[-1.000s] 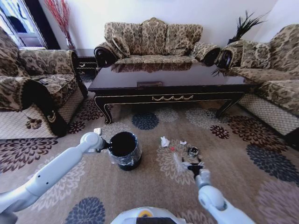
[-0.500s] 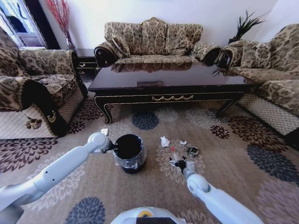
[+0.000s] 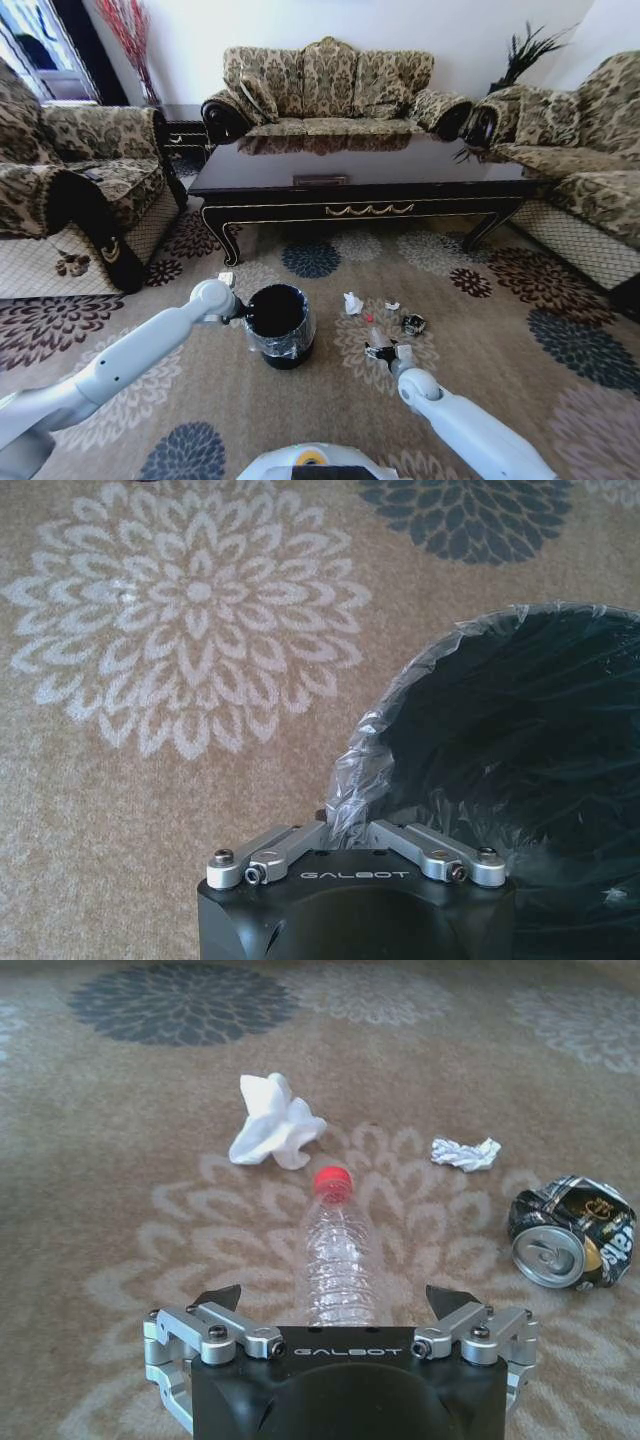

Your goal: Move to the front of the table and pick up the trash from the floor, then place it into the trash bin.

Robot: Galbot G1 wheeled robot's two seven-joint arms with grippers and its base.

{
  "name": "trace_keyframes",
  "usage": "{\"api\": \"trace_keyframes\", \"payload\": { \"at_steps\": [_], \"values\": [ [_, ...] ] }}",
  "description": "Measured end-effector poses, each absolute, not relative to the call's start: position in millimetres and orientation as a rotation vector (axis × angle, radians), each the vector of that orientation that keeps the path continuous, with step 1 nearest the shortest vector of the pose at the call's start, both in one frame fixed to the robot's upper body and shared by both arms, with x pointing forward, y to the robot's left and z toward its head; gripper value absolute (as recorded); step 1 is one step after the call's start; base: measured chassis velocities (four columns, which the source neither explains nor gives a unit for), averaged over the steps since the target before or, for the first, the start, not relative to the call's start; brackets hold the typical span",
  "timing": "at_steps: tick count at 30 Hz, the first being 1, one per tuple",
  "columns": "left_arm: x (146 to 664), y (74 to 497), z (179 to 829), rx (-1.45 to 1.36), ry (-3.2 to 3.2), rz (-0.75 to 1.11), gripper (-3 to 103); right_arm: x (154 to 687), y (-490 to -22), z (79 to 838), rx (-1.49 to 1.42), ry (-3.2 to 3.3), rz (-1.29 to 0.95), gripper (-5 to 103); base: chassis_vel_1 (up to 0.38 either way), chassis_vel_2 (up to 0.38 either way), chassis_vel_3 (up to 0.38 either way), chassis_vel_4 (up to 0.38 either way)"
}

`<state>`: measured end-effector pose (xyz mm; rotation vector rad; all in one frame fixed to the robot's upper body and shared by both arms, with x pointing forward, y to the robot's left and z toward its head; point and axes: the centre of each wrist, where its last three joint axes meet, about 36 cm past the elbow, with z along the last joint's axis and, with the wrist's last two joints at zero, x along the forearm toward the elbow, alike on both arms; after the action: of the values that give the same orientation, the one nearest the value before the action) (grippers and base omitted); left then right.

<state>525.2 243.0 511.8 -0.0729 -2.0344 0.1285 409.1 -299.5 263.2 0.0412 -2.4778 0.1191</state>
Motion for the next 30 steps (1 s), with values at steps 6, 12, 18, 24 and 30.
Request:
{"api": "trace_keyframes", "payload": {
  "at_steps": [6, 12, 18, 24, 30],
  "values": [
    [527, 239, 513, -0.084, -2.032, 0.125, 0, 417, -303, 252, 0.037, -2.467, 0.110, 92, 0.000, 0.000, 0.000, 0.000],
    [528, 233, 513, -0.093, -2.019, 0.130, 0, 416, -312, 235, 0.044, -2.437, 0.115, 86, 0.000, 0.000, 0.000, 0.000],
    [528, 231, 513, -0.092, -2.010, 0.133, 0, 413, -314, 229, 0.062, -2.429, 0.110, 67, 0.000, 0.000, 0.000, 0.000],
    [528, 229, 512, -0.094, -2.005, 0.133, 0, 415, -316, 229, 0.064, -2.435, 0.107, 50, 0.000, 0.000, 0.000, 0.000],
    [529, 227, 512, -0.099, -2.000, 0.134, 0, 416, -317, 229, 0.059, -2.443, 0.102, 33, 0.000, 0.000, 0.000, 0.000]
  ]
}}
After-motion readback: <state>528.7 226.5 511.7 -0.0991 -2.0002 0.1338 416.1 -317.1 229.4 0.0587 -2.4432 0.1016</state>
